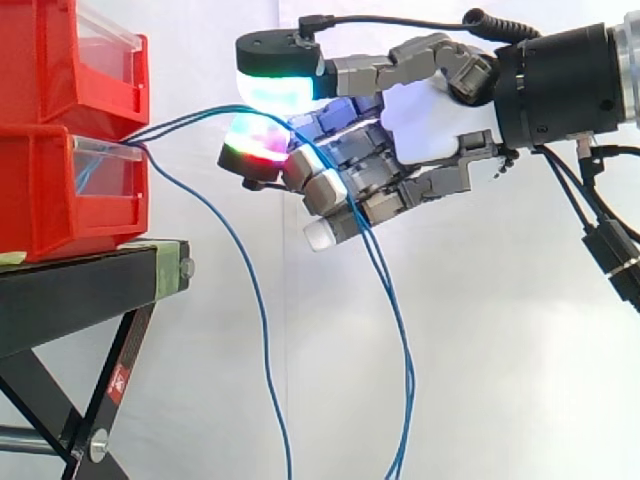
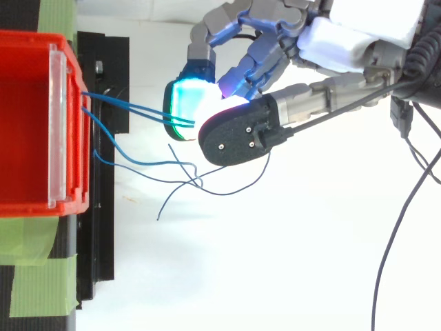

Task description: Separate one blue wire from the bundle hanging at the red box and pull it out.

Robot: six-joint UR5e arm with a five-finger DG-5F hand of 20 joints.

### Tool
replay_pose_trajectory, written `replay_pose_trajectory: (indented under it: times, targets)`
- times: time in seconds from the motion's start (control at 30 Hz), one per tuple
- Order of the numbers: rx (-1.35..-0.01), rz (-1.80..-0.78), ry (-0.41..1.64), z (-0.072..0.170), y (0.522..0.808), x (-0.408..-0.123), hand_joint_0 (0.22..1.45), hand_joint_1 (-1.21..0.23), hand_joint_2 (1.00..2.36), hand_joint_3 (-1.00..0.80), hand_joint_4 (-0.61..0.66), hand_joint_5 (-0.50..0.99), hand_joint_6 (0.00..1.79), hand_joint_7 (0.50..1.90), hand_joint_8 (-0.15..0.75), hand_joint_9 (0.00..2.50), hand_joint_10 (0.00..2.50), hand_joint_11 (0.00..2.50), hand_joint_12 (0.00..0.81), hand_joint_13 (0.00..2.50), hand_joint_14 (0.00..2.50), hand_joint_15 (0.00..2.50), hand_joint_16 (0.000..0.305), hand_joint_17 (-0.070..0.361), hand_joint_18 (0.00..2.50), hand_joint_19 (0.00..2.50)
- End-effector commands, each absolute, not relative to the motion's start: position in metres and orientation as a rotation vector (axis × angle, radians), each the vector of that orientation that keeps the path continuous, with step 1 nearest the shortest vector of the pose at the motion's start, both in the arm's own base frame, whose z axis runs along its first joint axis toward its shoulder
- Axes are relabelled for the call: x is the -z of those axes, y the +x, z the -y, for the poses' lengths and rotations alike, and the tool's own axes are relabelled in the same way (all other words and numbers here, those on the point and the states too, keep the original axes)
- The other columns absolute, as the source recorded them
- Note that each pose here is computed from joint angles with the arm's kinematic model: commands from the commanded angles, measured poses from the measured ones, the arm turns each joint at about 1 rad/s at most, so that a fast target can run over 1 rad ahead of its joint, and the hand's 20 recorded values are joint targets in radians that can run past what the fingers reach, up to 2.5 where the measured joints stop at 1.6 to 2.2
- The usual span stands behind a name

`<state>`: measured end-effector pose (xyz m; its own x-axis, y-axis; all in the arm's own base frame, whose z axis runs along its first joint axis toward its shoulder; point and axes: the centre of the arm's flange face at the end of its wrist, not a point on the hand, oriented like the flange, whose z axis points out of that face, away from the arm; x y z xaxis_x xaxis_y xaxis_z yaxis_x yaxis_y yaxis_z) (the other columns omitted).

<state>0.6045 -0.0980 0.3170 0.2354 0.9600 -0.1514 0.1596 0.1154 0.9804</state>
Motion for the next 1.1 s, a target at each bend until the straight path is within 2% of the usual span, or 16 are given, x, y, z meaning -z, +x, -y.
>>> replay_pose_trajectory:
  times: [0.0, 0.13, 0.33, 0.47, 0.63, 0.83, 1.07]
  targets:
    - [-0.854, -1.185, 1.320, 0.0986, 0.6044, -0.3168, 0.63, -0.78, 1.01, -0.31, 0.22, -0.23, 0.91, 0.97, 0.349, 1.02, 0.01, 1.33, 0.435, 1.14, 0.03, 1.16, 0.058, 0.130, 0.79, 0.67]
    - [-0.855, -1.186, 1.319, 0.0976, 0.6046, -0.3168, 0.62, -0.78, 1.01, -0.35, 0.21, -0.23, 0.91, 0.95, 0.354, 1.02, 0.02, 1.33, 0.438, 1.14, 0.03, 1.15, 0.058, 0.130, 0.79, 0.68]
    - [-0.867, -1.179, 1.329, 0.0967, 0.6047, -0.3168, 0.67, -0.80, 1.02, -0.27, 0.22, -0.24, 0.91, 0.93, 0.339, 0.98, 0.01, 1.32, 0.431, 1.13, 0.03, 1.14, 0.057, 0.129, 0.79, 0.65]
    - [-0.880, -1.168, 1.342, 0.0967, 0.6047, -0.3168, 0.68, -0.81, 1.02, -0.27, 0.22, -0.24, 0.90, 0.92, 0.338, 0.96, 0.01, 1.32, 0.426, 1.12, 0.03, 1.16, 0.057, 0.128, 0.79, 0.65]
    - [-0.889, -1.163, 1.348, 0.0958, 0.6049, -0.3168, 0.58, -0.81, 1.00, -0.50, 0.23, -0.24, 0.88, 0.92, 0.343, 0.94, 0.01, 1.32, 0.437, 1.12, 0.03, 1.16, 0.058, 0.131, 0.78, 0.67]
    - [-0.893, -1.166, 1.356, 0.0956, 0.6043, -0.3163, 0.54, -0.81, 1.00, -0.50, 0.24, -0.24, 0.88, 0.92, 0.353, 0.94, 0.01, 1.32, 0.447, 1.12, 0.02, 1.15, 0.061, 0.136, 0.78, 0.67]
    - [-0.888, -1.172, 1.359, 0.0957, 0.6034, -0.3157, 0.65, -0.91, 1.00, -0.49, 0.23, -0.25, 0.90, 0.93, 0.338, 0.91, 0.01, 1.31, 0.432, 1.10, 0.03, 1.14, 0.058, 0.131, 0.78, 0.63]
